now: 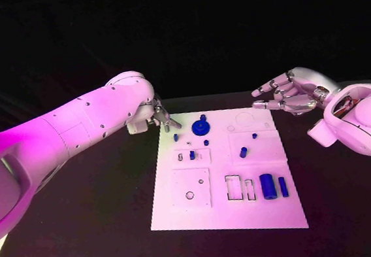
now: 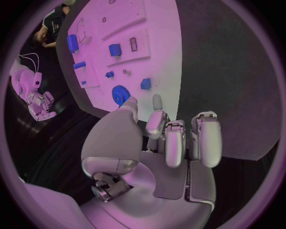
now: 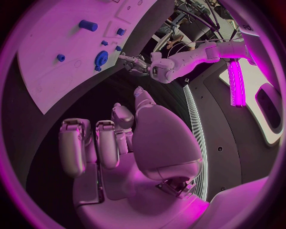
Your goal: Assemble the parts on the task board
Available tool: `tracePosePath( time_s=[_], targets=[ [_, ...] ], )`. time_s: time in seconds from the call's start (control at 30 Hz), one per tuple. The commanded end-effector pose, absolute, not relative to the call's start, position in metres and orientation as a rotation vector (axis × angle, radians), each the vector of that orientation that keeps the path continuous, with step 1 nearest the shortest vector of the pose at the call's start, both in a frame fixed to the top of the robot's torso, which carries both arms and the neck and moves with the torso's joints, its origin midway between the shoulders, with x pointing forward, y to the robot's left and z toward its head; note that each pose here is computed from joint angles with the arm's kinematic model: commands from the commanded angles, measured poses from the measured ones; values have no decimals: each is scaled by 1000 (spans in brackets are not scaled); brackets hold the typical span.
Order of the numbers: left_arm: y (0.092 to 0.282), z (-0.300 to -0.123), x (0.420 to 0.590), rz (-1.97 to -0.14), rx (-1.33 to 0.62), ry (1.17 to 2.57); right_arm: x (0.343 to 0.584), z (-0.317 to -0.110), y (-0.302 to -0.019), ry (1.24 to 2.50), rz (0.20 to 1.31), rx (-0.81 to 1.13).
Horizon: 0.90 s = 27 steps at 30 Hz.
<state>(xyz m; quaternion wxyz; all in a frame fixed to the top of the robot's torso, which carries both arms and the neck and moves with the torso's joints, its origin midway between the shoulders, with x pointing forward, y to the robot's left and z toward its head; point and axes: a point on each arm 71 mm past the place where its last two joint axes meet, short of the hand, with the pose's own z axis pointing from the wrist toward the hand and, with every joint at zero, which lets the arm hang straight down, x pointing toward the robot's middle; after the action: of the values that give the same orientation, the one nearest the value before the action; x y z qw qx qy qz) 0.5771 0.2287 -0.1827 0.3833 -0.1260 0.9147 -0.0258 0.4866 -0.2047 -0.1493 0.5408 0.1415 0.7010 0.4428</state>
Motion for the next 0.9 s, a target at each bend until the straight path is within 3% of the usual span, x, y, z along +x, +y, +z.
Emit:
tracePosePath(
  time_s=[0.03, 0.9],
  targets=[
    [226, -185, 576, -79, -286, 2366, 486, -149, -203, 1669, 1063, 319],
    [221, -194, 575, -97, -273, 2409, 486, -149, -201, 1671, 1065, 317]
  ],
)
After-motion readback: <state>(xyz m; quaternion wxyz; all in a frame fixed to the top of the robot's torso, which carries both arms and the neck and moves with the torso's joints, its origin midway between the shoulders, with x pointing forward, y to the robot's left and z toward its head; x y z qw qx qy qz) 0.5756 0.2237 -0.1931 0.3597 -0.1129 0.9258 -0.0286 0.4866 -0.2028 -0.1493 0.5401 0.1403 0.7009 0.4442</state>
